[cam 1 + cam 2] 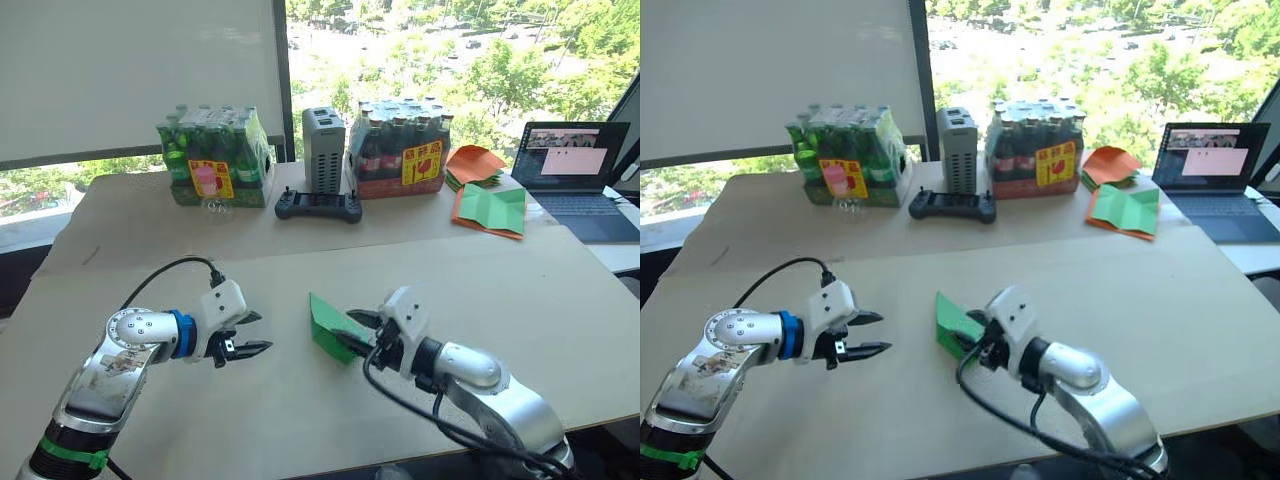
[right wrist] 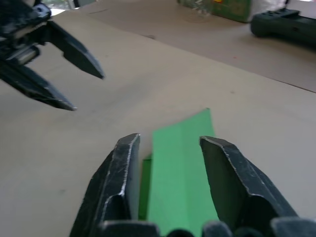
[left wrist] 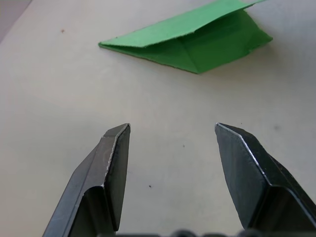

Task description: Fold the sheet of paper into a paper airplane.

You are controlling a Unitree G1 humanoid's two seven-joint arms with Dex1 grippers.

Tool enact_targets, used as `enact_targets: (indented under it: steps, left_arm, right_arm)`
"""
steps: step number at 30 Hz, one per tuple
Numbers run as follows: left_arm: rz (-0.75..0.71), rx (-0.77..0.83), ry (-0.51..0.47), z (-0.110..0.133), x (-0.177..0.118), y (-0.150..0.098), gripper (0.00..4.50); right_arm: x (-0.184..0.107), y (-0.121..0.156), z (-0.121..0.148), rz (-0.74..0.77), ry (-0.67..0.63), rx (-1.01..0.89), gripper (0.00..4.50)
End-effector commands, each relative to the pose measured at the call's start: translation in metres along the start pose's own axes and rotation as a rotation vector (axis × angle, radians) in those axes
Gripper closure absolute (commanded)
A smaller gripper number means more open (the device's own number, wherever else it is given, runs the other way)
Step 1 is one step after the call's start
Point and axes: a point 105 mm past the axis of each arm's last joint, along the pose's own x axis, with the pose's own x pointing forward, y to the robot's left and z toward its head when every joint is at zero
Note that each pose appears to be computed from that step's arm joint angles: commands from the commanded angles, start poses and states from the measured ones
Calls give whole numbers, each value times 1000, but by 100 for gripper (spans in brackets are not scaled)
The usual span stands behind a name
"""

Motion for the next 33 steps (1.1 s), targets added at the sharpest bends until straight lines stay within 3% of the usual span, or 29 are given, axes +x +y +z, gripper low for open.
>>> enact_targets:
  steps: [1, 2, 5, 9, 12, 21, 25, 33]
  left_arm:
    - [1, 29, -22, 3, 2, -2, 161]
    - [-1, 22, -33, 4, 4, -3, 161]
    - [-4, 16, -47, 7, 7, -5, 161]
    - [-14, 13, -52, 8, 7, -8, 161]
    - [-13, 10, -53, 8, 6, -8, 161]
    - [-13, 12, -45, 6, 6, -8, 161]
    - [-6, -2, -55, 8, 7, -6, 161]
    - [9, -79, -123, 17, 1, 7, 161]
  right_arm:
    - [1, 3, 3, -18, -14, -92, 82]
    - [5, -2, -3, -57, 9, -130, 50]
    - [10, -18, -14, -183, 51, -235, 50]
    - [12, -19, -24, -205, 68, -242, 50]
    - [12, -20, -28, -222, 71, -242, 132]
    - [13, -14, -25, -182, 27, -246, 447]
    - [15, -7, -13, -91, -30, -325, 447]
    - [7, 16, -9, 376, -97, -755, 447]
